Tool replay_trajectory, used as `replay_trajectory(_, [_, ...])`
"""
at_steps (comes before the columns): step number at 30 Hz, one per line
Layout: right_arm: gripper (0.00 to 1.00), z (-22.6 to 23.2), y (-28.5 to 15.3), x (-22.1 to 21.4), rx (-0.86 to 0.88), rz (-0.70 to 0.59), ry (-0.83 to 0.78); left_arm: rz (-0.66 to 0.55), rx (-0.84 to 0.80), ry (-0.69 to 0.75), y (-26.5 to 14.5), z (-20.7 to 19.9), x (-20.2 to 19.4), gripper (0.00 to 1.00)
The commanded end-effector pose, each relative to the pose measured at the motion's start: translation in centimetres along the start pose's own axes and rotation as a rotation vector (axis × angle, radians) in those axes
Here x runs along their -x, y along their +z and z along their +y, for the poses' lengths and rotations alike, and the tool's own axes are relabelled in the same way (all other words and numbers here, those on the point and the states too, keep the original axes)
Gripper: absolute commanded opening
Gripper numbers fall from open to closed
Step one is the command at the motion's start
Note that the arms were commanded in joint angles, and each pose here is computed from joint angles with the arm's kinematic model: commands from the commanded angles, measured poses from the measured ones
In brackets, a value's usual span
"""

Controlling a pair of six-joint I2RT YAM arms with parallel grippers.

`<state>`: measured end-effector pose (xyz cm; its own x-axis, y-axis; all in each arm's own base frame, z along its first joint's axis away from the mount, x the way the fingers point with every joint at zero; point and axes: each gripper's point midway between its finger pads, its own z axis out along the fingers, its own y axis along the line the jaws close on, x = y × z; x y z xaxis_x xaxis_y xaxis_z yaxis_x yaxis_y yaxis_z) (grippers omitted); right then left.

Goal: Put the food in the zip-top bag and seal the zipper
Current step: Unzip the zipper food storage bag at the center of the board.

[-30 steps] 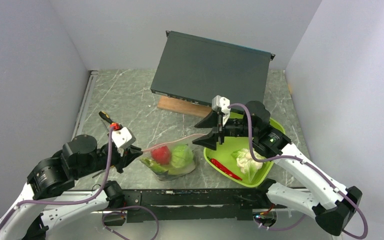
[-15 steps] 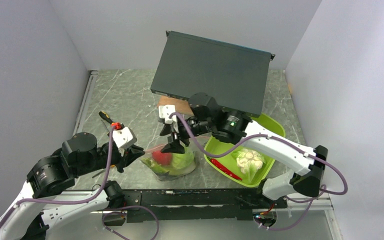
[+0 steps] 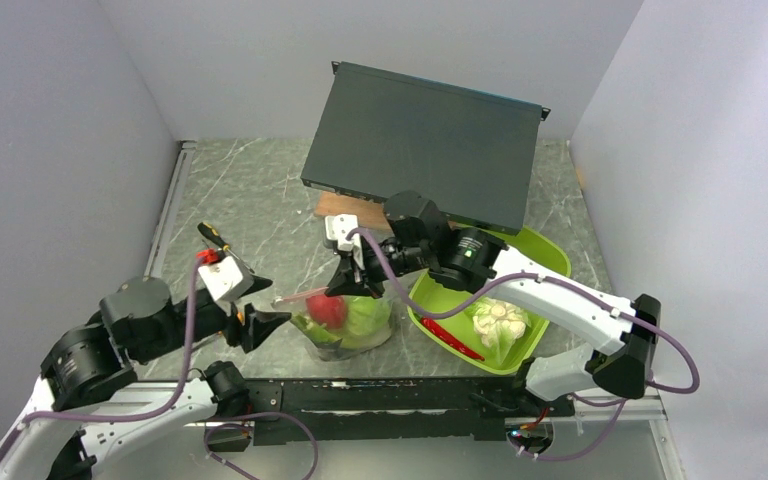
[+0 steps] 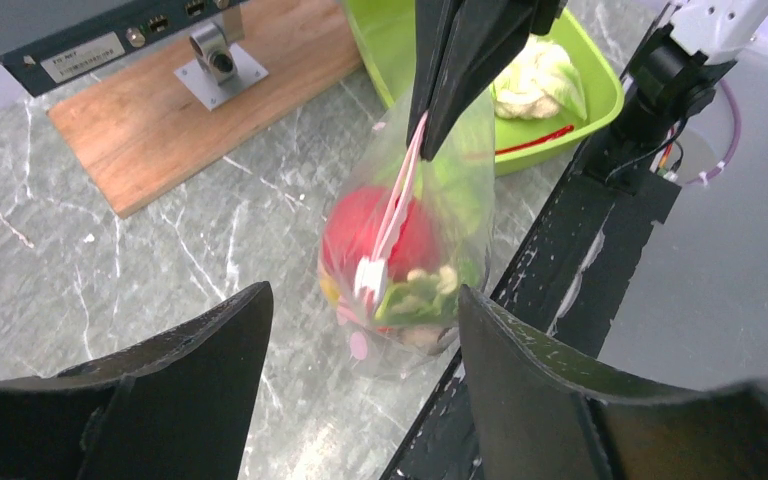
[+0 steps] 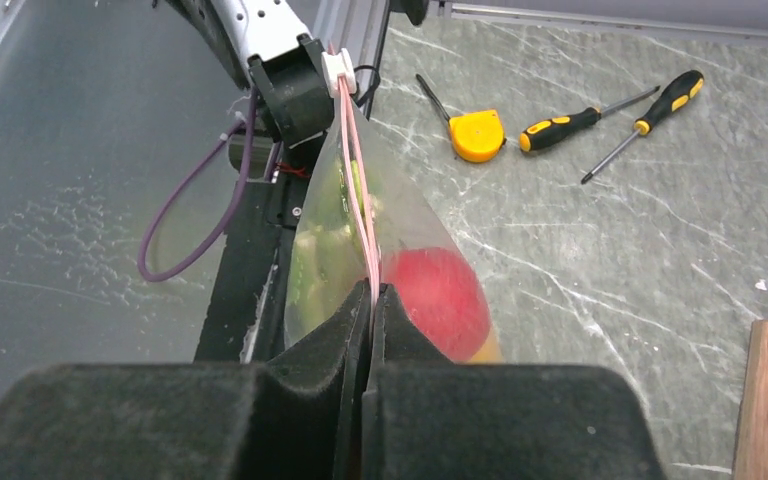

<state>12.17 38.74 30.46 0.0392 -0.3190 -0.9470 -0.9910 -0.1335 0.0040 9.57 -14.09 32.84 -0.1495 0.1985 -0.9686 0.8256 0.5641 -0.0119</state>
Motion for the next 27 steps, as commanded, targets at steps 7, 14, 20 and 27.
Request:
replay_trajectory(7, [0.0, 1.3, -3.0, 3.6, 0.102, -0.183, -0.025, -0.121, 0.002, 0.051, 1.4, 0.2, -0.8, 0.71])
replay_trajectory(14, [0.0, 1.4, -3.1, 3.6, 0.108, -0.184, -0.025, -0.178, 0.014, 0.116, 3.1, 0.7, -0.4, 0.6])
replay_trajectory(20, [0.0, 1.2, -2.9, 3.4, 0.11, -0.172, -0.012, -0.191, -0.012, 0.128, 3.4, 0.3, 0.0, 0.41])
replay_trajectory(27, [0.45, 0.5, -1.9, 4.3, 0.078, -0.173, -0.004, -0.18, -0.039, 0.131, 3.2, -0.2, -0.1, 0.08])
